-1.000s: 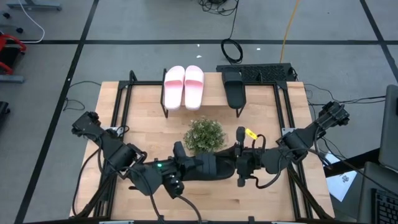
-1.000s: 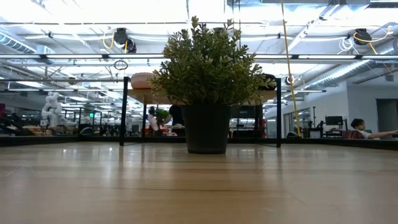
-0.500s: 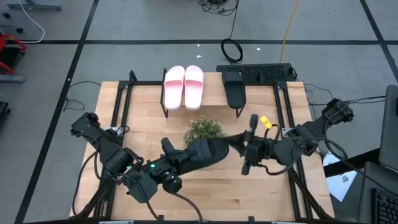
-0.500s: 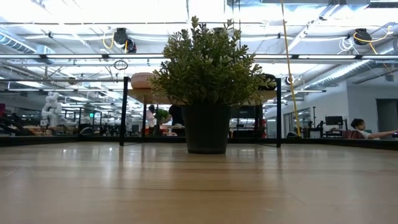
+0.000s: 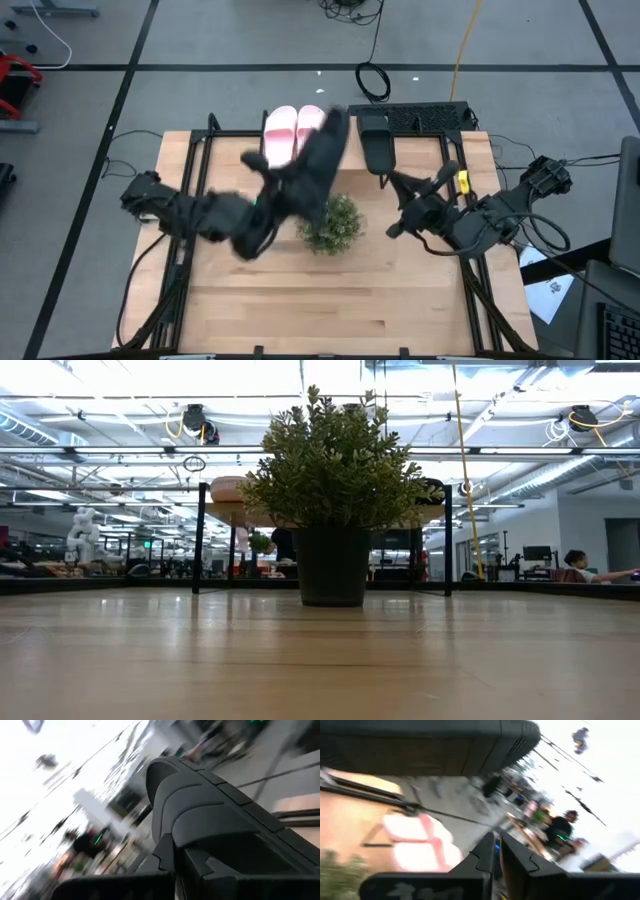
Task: Pick and place slides into the shelf
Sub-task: Put the black slipper on the shelf
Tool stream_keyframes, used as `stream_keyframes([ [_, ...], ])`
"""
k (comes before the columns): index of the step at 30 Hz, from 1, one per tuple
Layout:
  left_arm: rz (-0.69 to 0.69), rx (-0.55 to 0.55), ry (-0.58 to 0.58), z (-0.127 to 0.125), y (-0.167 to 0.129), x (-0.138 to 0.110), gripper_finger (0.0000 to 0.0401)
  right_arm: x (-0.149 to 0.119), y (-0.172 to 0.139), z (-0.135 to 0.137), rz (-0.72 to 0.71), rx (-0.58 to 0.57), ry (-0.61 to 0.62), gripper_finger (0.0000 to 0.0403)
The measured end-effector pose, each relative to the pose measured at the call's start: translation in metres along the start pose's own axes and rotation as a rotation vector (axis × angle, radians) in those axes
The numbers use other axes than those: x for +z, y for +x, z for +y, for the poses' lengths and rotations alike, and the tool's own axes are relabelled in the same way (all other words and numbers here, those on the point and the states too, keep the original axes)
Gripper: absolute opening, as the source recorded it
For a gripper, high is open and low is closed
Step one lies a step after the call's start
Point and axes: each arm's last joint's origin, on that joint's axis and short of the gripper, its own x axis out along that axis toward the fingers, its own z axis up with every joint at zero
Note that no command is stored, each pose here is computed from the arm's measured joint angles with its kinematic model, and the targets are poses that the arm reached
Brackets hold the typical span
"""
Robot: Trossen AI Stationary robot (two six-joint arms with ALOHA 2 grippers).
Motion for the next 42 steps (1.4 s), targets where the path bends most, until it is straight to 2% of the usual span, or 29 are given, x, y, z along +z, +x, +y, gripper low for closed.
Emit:
stream_keyframes([
  [5,0.095,0.133,-0.087,0.014,0.041,-0.007,0.0,-0.001,0.0,-0.002,0.053,-0.081,-0.069,0.0018],
  [10,0.12,0.185,-0.133,0.023,0.061,-0.013,0.0,-0.002,0.004,-0.002,0.036,-0.047,-0.08,0.0018],
  [16,0.124,0.208,-0.191,0.026,0.071,-0.017,0.0,-0.002,0.016,-0.001,-0.016,0.049,-0.085,0.0018],
  [22,0.147,0.209,-0.167,0.023,0.084,-0.026,0.0,-0.005,0.029,-0.006,0.022,0.008,-0.171,0.0018],
  [27,0.125,0.168,-0.191,0.022,0.1,-0.035,0.0,-0.007,0.035,-0.011,0.046,-0.011,-0.344,0.0018],
  [29,0.107,0.146,-0.216,0.023,0.108,-0.039,0.0,-0.008,0.038,-0.012,0.074,-0.039,-0.372,0.0018],
  [33,0.128,0.153,-0.218,0.021,0.13,-0.05,0.0,-0.009,0.042,-0.019,0.169,-0.15,-0.329,0.0018],
  [39,0.189,0.17,-0.151,0.004,0.165,-0.07,0.0,-0.011,0.038,-0.037,0.166,-0.182,-0.183,0.0018],
  [42,0.221,0.158,-0.073,-0.008,0.178,-0.079,0.0,-0.013,0.035,-0.045,0.17,-0.199,-0.129,0.0018],
])
